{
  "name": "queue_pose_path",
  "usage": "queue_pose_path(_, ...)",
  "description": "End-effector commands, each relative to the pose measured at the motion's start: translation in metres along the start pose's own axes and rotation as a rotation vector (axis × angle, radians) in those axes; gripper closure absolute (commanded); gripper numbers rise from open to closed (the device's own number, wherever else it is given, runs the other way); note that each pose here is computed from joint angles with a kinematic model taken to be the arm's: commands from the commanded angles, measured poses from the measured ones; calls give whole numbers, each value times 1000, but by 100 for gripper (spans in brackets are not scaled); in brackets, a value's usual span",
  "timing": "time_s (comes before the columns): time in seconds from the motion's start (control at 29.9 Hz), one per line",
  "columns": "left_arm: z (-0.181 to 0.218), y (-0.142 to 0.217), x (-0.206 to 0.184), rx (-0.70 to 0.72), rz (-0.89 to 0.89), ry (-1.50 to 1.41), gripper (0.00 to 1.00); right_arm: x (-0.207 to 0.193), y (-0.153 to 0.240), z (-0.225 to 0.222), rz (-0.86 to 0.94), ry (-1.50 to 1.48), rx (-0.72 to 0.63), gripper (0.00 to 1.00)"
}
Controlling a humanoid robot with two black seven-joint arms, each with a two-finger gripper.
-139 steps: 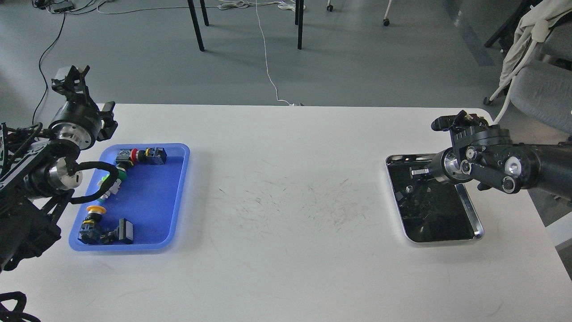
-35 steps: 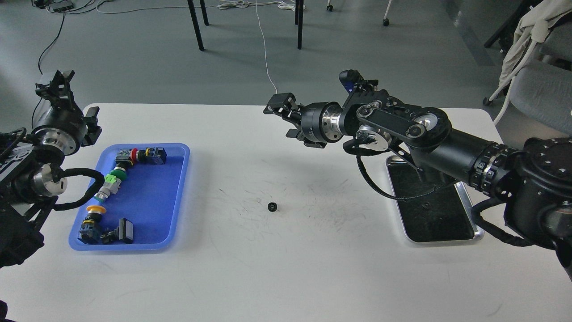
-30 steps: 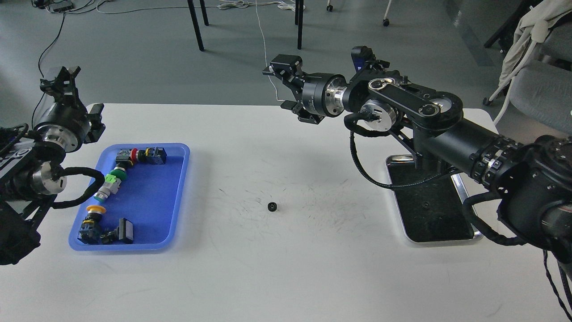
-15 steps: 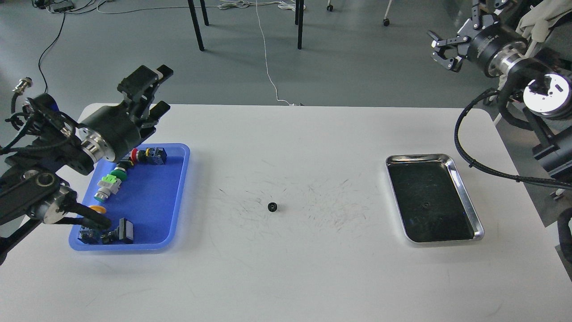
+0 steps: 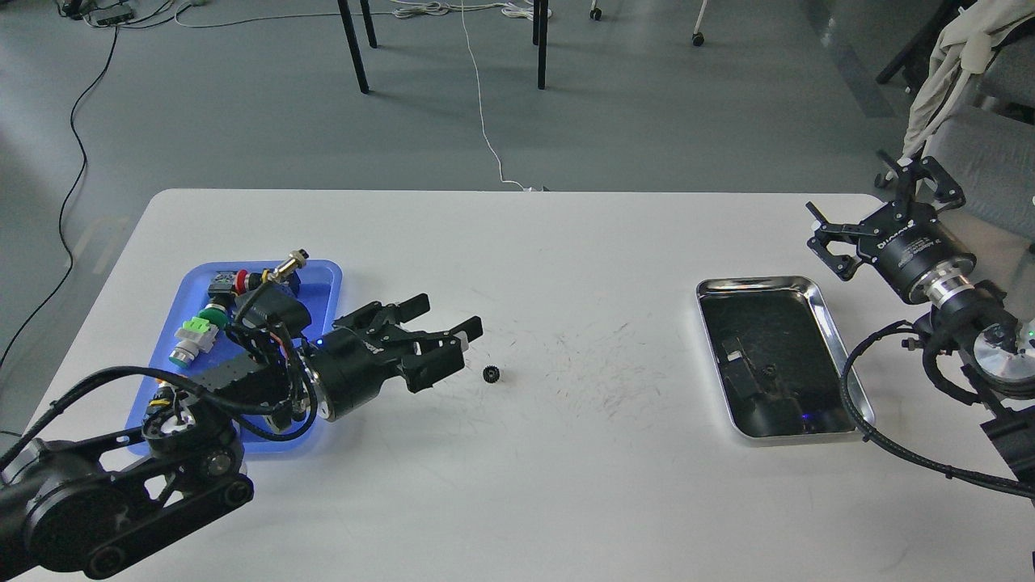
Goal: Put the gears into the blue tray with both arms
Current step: 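Grasp the black gear on the table with the left gripper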
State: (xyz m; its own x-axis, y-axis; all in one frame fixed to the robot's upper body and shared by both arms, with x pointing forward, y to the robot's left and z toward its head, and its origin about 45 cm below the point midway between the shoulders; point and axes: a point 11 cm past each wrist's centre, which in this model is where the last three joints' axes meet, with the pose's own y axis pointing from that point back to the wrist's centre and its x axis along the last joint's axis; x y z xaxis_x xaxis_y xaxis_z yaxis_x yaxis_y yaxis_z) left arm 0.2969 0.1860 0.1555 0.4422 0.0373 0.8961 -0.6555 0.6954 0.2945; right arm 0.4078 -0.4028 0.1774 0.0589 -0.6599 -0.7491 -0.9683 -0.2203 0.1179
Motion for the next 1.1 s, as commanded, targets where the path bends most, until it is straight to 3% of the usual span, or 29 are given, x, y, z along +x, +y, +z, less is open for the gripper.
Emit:
queue_pose_path(0.0, -5, -13, -18, 12, -2, -123, 2, 4, 3, 4, 11, -2, -7, 4)
queue_pose_path(0.53, -7, -46, -65, 51, -46, -151, 6, 9, 7, 11, 23, 26, -42, 3)
queue_pose_path(0.97, -1, -56, -84, 56, -64, -140, 21, 9, 6, 12, 24, 38, -53, 3)
queue_pose_path(1.07, -4, -56, -86, 65, -69, -141, 31, 9, 6, 11, 24, 37, -52, 3)
